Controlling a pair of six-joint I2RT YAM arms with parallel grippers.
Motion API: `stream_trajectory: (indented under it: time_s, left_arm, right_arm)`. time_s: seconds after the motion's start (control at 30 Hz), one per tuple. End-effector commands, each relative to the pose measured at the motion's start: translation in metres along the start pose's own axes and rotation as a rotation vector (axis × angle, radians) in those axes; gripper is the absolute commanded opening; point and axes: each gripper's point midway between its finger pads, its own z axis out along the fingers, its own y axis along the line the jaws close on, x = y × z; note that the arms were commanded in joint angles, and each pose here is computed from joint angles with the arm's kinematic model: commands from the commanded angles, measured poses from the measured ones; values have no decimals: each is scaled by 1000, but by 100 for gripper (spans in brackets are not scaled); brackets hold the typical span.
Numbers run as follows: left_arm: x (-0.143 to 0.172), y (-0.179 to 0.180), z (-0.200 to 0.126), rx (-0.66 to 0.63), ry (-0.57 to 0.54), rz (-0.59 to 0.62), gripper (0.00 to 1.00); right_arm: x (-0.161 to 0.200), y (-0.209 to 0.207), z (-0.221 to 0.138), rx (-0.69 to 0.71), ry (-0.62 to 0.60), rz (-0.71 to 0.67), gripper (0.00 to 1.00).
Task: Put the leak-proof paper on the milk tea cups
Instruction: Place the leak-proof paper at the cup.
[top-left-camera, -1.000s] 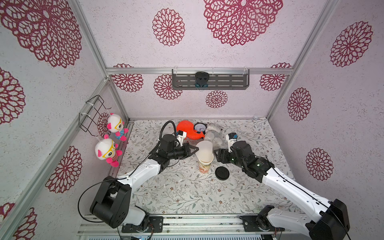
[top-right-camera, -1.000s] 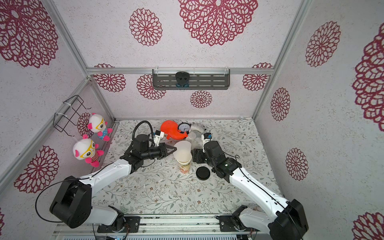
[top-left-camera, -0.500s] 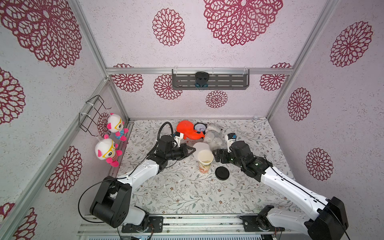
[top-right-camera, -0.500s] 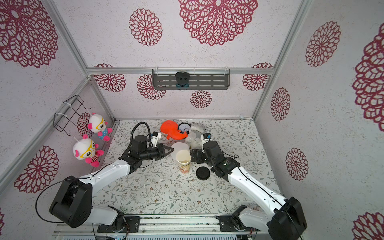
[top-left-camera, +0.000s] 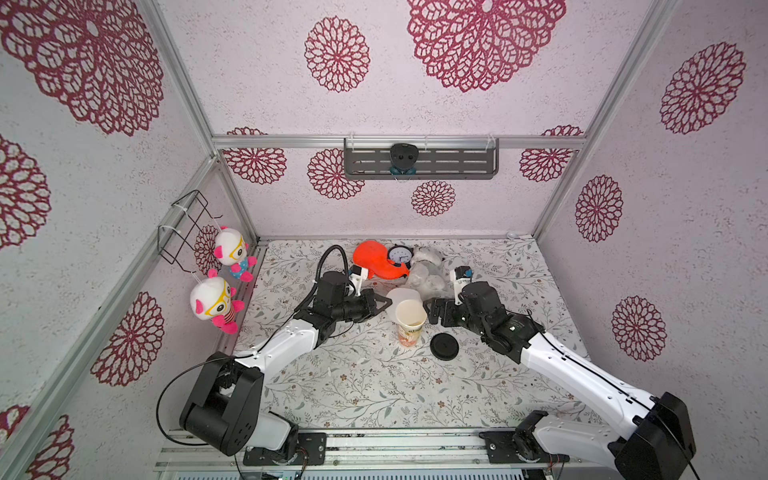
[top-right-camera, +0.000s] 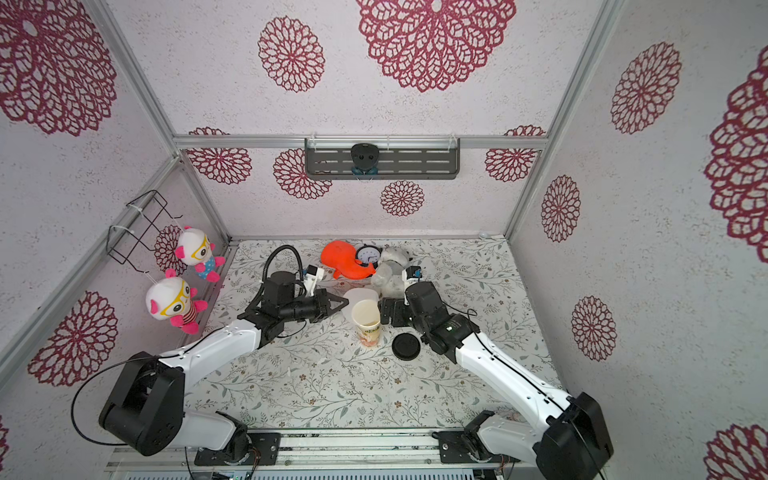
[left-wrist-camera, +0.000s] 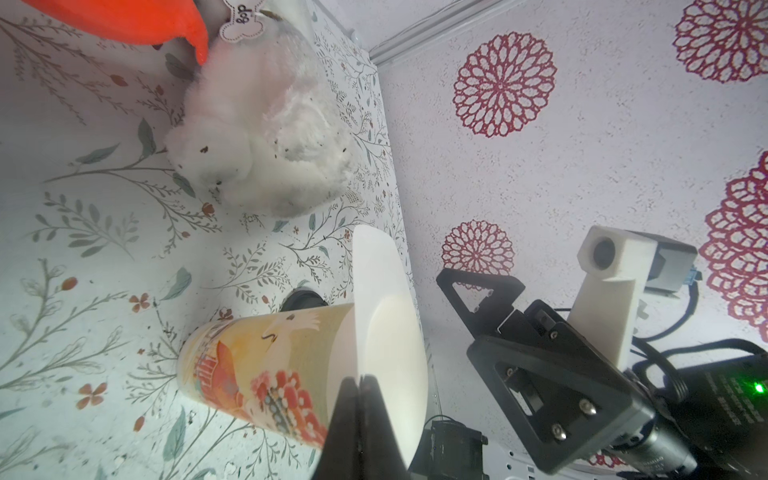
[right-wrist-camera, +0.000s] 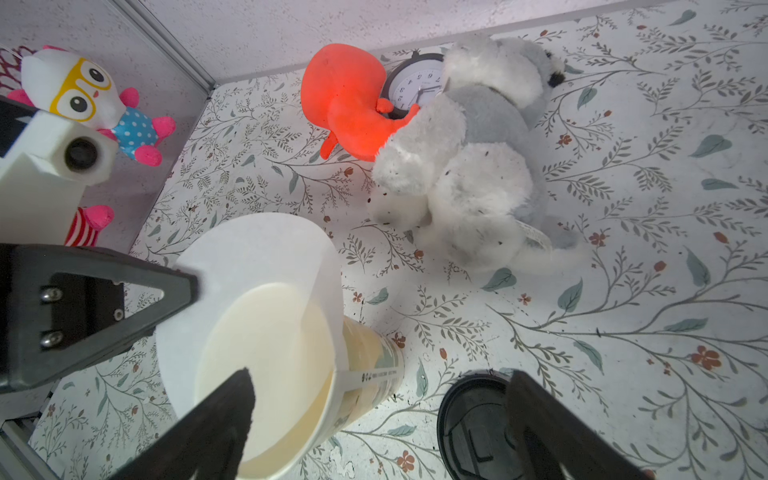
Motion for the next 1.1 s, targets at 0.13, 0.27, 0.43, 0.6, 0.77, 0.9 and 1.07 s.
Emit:
stream_trajectory:
  time_s: [0.13,0.27,0.43,0.6,0.77,0.9,1.07]
  left_arm:
    - [0,-13,-1,23,18,37,0]
    - [3,-10,2,10,33,38,0]
    - [5,-11,4,14,44,40,0]
    - [9,-12,5,23,60,46,0]
    - [10,-13,6,24,66,51,0]
    - [11,-12,7,22,69,48,6]
    - [11,-10,7,20,71,47,16]
  right_arm:
    - [-13,2,-3,-7,-46,-7,99]
    - [-11,3,-1,-14,-37,-8,99]
    - [-5,4,4,-17,-13,-13,99]
    - [1,5,10,-20,16,-19,99]
    - [4,5,13,-17,26,-24,98]
    - [6,3,13,-11,33,-29,96]
    - [8,2,13,-7,38,-32,94]
